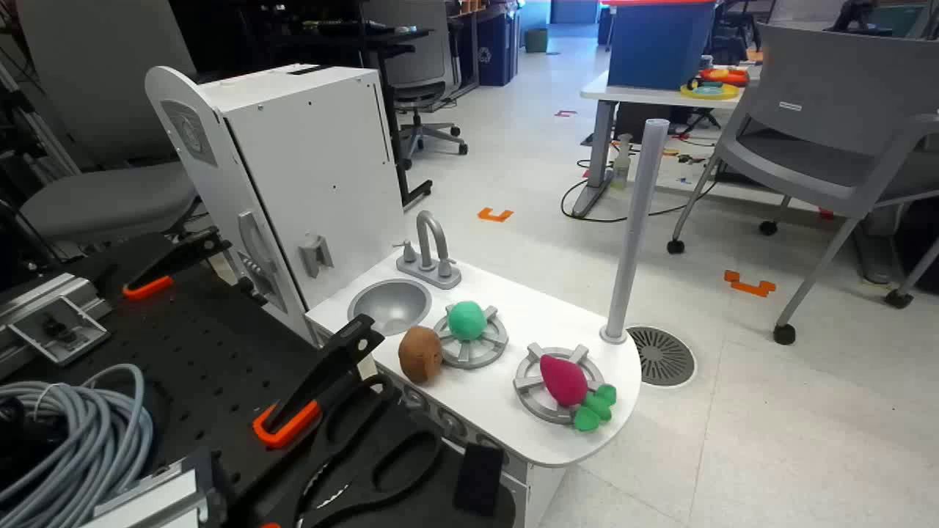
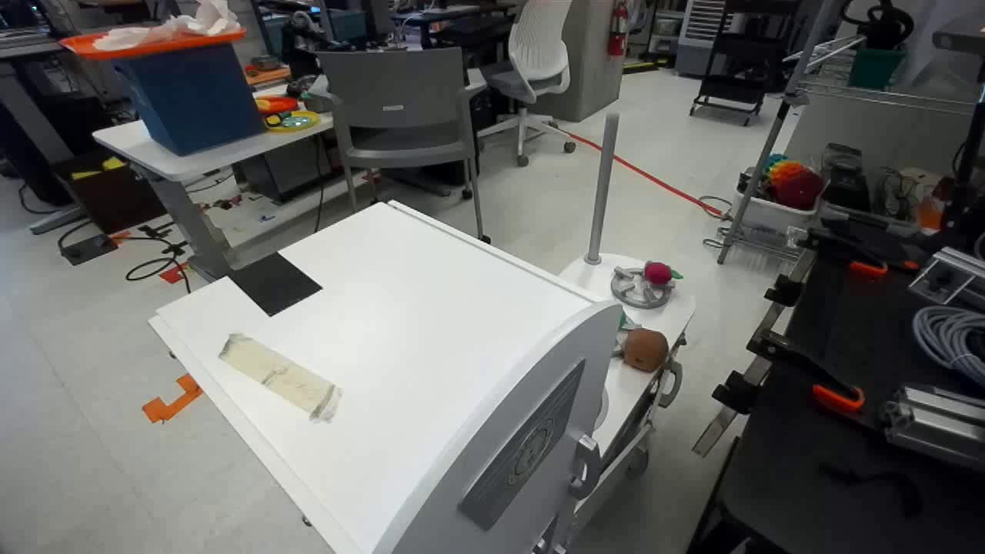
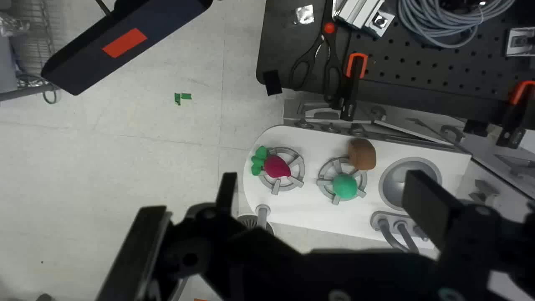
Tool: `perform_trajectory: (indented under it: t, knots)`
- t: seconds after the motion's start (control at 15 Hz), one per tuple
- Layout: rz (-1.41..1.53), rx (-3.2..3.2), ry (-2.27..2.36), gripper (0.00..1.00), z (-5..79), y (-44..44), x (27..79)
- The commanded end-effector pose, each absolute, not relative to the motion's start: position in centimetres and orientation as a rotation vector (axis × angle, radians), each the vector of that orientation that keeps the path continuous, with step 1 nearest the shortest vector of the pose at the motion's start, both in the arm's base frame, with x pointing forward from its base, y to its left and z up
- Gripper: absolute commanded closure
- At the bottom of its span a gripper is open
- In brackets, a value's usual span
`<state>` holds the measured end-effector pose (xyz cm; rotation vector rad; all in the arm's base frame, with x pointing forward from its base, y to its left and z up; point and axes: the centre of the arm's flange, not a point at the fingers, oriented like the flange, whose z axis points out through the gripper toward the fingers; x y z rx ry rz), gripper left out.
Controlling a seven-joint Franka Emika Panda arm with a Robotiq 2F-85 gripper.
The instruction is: Move the tap nozzle to the left.
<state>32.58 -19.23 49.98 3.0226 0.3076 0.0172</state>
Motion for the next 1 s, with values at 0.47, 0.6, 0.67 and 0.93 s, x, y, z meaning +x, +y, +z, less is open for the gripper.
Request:
perform_trajectory:
  t: [0.47,0.6,0.67,0.93]
  knots:
    - [-0.005,3.015,0.273,0.00,49.8,-18.9,34.1]
    - [-0.069,2.994,0.262,0.00,48.0,-18.1,37.8]
    - [-0.080,2.980,0.257,0.00,46.8,-17.5,39.4]
    - [-0.153,2.910,0.258,0.00,39.6,-14.2,46.0]
